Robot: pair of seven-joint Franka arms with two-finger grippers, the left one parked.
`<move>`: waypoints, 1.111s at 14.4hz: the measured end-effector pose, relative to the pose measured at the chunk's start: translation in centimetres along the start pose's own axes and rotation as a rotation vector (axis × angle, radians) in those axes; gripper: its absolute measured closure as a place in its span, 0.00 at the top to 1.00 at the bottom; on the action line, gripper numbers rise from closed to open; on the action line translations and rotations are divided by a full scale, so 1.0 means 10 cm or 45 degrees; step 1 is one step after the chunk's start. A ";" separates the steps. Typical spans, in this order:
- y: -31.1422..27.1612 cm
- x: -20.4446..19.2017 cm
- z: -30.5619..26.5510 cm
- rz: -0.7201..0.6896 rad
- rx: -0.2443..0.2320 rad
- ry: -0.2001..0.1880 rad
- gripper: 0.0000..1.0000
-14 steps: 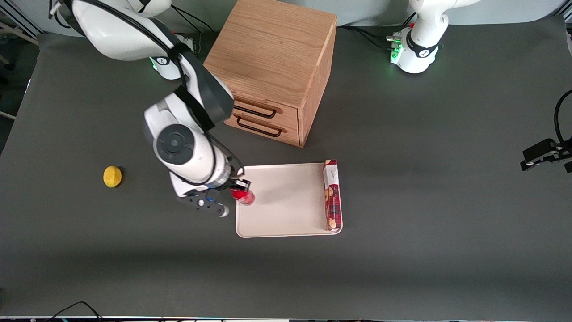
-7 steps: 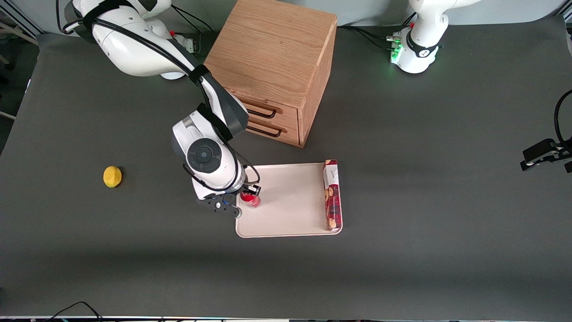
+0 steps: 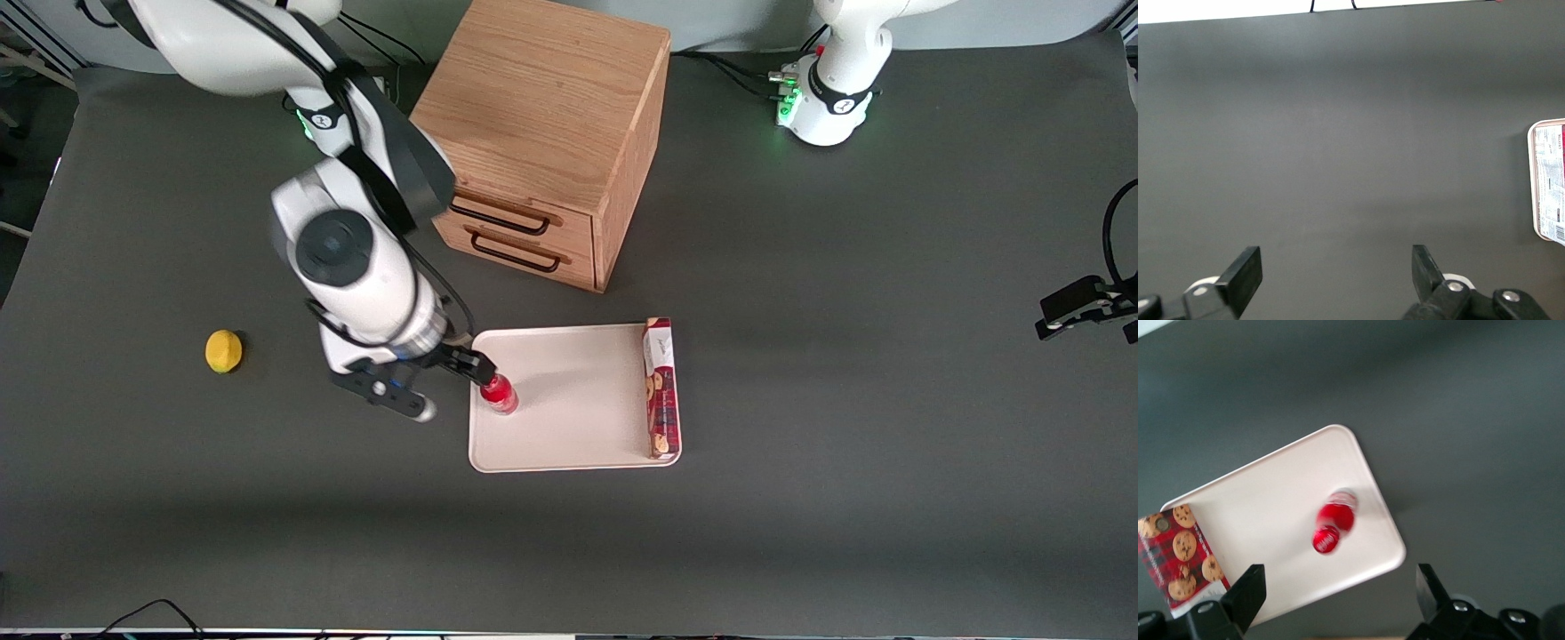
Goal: Place coke bottle on tray
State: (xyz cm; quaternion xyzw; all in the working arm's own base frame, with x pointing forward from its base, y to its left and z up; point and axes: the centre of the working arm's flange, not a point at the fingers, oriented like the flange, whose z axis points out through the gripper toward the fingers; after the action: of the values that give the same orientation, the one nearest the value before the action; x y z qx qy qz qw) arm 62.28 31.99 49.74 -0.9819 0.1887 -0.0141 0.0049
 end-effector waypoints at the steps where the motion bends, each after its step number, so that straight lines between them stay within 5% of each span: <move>1: 0.19 0.01 -0.33 -0.050 -0.021 0.005 1.00; 5: 1.30 0.02 -1.40 -0.237 -0.146 -0.050 1.00; 8: 2.33 0.06 -1.80 -0.322 -0.147 -0.109 1.00; 12: 3.41 -0.01 -1.48 -0.250 -0.100 -0.131 1.00; 16: 3.56 -0.37 -1.04 -0.270 -0.066 -0.116 1.00</move>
State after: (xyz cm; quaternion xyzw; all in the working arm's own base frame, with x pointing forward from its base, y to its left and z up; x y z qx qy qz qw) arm 45.33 0.21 59.52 -0.9958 0.0836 0.0351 -0.0136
